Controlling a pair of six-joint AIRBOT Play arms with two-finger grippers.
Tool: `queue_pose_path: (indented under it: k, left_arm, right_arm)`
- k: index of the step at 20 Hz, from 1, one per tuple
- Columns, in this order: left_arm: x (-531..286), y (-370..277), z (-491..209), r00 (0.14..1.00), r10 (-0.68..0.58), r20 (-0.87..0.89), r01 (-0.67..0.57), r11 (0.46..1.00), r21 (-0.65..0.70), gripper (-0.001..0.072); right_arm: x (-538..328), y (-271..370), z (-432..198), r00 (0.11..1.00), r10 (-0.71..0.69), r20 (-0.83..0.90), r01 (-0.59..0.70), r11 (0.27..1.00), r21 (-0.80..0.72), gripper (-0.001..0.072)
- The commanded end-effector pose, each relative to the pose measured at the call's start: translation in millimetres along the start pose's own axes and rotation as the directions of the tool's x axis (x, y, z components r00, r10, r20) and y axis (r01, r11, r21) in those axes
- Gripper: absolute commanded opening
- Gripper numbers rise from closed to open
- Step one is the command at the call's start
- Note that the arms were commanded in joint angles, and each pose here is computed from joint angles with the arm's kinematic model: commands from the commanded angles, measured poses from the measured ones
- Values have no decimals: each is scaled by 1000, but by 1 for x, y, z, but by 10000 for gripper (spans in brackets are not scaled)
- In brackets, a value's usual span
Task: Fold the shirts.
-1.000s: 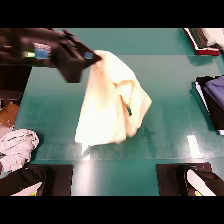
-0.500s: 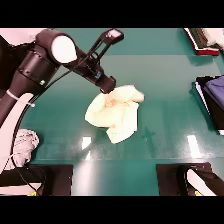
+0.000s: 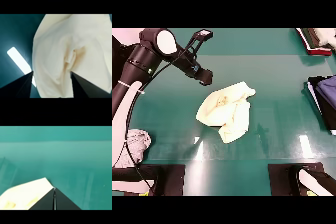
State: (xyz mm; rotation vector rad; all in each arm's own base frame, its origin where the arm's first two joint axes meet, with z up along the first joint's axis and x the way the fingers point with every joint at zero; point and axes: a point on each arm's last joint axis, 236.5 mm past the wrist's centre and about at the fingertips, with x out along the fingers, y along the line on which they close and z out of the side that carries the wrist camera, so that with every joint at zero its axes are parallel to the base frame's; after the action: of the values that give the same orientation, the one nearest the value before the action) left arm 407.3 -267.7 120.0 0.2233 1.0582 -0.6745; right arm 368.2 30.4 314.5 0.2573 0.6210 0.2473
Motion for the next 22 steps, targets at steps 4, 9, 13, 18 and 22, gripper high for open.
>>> queue_pose_path:
  k: [4, 9, 13, 18, 22]
  left_arm:
    - [72, -47, 17, 998, -61, 27, 56, 982, 182, 555]
    - [128, -47, -8, 995, -65, -81, 78, 983, 166, 554]
    - [139, -38, -5, 997, -36, -65, 44, 991, 126, 402]
    - [103, -23, 14, 997, 55, -50, -45, 980, 193, 27]
    - [24, 12, 49, 977, 198, 73, -208, 963, 169, 28]
  right_arm:
    - [42, 18, -34, 981, 72, -179, -80, 996, -40, 28]
    - [59, 30, -47, 965, 104, -241, -119, 992, -48, 28]
    - [58, 31, -52, 959, 106, -262, -122, 991, -47, 28]
    - [62, 24, -106, 914, 114, -390, -121, 993, 7, 28]
    - [87, 26, -189, 857, 221, -465, -144, 970, 196, 36]
